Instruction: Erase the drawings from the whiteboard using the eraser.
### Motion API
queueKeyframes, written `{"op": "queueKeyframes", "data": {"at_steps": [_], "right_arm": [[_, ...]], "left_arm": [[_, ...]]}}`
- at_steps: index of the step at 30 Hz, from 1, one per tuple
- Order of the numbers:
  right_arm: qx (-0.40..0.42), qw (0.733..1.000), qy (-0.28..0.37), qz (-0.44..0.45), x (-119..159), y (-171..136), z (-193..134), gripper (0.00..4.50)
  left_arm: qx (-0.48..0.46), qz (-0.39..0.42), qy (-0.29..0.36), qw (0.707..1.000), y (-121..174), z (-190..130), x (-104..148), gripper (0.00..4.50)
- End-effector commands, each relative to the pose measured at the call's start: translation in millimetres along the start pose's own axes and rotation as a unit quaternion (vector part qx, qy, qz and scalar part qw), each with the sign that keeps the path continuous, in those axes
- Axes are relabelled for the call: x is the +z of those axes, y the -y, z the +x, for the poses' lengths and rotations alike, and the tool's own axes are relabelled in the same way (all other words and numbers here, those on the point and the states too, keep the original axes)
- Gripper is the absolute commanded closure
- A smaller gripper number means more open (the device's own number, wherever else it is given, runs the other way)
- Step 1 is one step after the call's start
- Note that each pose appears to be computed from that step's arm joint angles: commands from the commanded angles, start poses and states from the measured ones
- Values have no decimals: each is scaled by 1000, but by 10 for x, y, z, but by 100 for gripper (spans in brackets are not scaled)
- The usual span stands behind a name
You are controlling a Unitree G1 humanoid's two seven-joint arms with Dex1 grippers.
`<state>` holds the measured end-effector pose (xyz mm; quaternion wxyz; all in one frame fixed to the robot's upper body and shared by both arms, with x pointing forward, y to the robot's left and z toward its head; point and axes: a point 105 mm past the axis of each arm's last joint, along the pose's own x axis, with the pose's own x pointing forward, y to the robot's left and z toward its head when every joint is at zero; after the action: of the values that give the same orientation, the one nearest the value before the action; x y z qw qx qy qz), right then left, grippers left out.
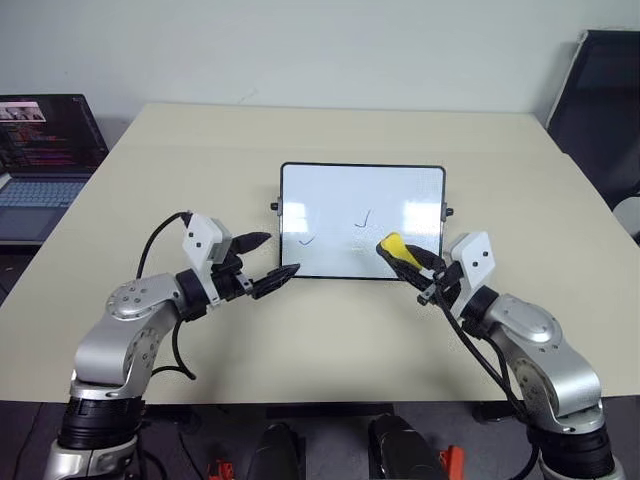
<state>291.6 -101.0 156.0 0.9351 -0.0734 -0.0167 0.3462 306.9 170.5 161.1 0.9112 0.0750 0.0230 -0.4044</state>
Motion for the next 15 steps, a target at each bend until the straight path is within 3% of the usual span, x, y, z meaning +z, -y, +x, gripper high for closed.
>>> {"op": "queueKeyframes", "data": {"at_steps": [1, 8, 15], "right_arm": [[7, 999, 19, -26, 105, -24, 16, 348], [-44, 982, -10, -181, 193, 176, 405, 348], [-78, 971, -17, -224, 239, 313, 717, 348]], "left_arm": [[-2, 22, 17, 1000, -4, -36, 146, 0], [-16, 46, -2, 999, -5, -12, 137, 0], [-30, 51, -2, 998, 47, 43, 152, 0]]}}
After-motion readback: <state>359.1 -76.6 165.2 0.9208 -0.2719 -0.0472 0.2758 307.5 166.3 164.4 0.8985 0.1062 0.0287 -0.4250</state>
